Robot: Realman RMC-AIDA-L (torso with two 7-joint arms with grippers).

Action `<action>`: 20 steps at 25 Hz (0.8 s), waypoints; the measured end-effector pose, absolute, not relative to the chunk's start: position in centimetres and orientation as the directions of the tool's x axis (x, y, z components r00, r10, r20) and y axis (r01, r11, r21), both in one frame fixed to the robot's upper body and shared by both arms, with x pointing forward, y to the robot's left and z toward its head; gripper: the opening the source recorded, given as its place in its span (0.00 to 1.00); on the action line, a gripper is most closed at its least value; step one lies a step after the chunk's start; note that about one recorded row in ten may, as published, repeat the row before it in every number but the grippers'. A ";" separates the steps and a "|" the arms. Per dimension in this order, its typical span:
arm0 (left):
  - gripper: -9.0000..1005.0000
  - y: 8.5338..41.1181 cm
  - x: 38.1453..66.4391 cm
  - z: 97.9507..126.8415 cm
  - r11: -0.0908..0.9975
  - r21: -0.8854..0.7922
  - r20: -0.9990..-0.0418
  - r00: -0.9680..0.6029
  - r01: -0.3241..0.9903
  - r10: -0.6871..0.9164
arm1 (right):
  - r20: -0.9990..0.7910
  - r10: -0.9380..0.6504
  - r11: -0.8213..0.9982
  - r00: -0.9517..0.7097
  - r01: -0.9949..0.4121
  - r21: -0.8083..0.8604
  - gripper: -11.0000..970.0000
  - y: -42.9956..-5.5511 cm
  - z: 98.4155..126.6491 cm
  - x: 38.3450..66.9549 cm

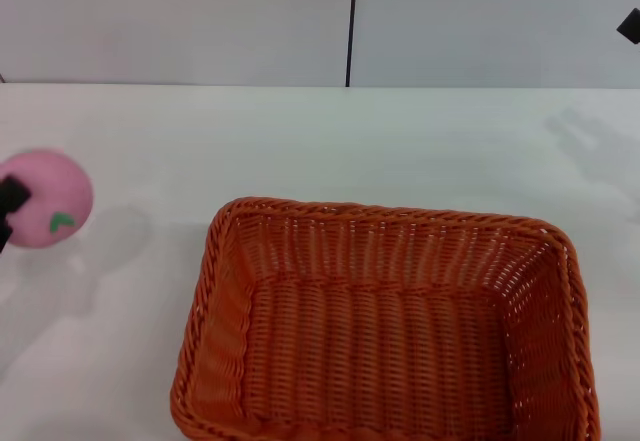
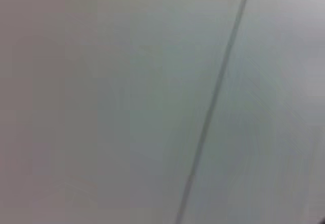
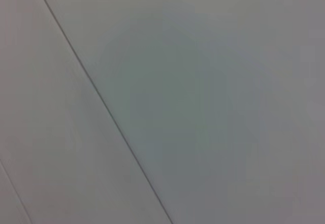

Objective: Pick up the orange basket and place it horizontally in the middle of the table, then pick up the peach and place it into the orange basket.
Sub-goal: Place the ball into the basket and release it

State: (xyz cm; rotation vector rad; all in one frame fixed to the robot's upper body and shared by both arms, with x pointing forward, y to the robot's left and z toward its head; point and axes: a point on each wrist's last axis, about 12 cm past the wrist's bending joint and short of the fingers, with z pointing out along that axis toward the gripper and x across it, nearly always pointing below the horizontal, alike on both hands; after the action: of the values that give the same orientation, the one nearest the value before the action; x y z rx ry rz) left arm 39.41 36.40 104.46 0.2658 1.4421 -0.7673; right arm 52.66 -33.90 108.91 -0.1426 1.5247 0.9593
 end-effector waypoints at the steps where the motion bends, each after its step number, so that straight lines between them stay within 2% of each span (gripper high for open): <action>1: 0.11 36.0 39.7 104.8 0.716 -0.281 -0.943 -0.046 0.639 -0.329 | -0.872 0.433 0.645 -0.226 -0.599 0.475 0.39 -33.9 108.9 52.7; 3: 0.10 35.1 40.5 105.3 0.662 -0.281 -0.936 -0.044 0.695 -0.351 | -0.873 0.432 0.646 -0.225 -0.599 0.474 0.39 -33.9 108.9 52.7; 4: 0.10 33.9 41.3 105.7 0.595 -0.277 -0.934 -0.065 0.755 -0.352 | -0.873 0.433 0.645 -0.226 -0.599 0.475 0.39 -33.8 108.8 52.6; 6: 0.09 33.4 41.7 105.8 0.561 -0.275 -0.935 -0.080 0.781 -0.347 | -0.871 0.435 0.643 -0.228 -0.599 0.478 0.39 -33.8 108.8 52.7; 7: 0.09 32.1 42.4 105.9 0.483 -0.270 -0.939 -0.118 0.833 -0.322 | -0.870 0.436 0.642 -0.229 -0.598 0.479 0.39 -33.7 108.7 52.7; 8: 0.08 32.1 42.4 105.9 0.483 -0.270 -0.939 -0.118 0.833 -0.322 | -0.870 0.436 0.642 -0.229 -0.598 0.479 0.39 -33.7 108.7 52.7; 9: 0.07 31.2 42.9 105.9 0.429 -0.268 -0.943 -0.144 0.863 -0.299 | -0.870 0.436 0.642 -0.229 -0.599 0.479 0.39 -33.7 108.7 52.7; 13: 0.05 30.2 43.4 105.8 0.386 -0.271 -0.945 -0.167 0.882 -0.281 | -0.871 0.435 0.642 -0.229 -0.599 0.479 0.39 -33.8 108.8 52.7; 17: 0.05 29.9 43.5 105.5 0.393 -0.286 -0.940 -0.176 0.874 -0.294 | -0.870 0.436 0.642 -0.230 -0.598 0.480 0.39 -33.8 108.7 52.7; 20: 0.14 29.9 43.4 105.4 0.402 -0.292 -0.938 -0.179 0.868 -0.296 | -0.870 0.436 0.643 -0.230 -0.597 0.480 0.39 -33.8 108.7 52.6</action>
State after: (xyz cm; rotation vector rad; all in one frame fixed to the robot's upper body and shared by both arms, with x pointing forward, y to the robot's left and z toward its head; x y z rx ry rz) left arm 43.44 29.94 105.43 0.5627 1.3731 -1.1400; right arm 52.65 -33.78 108.71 -0.1401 1.5271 0.9624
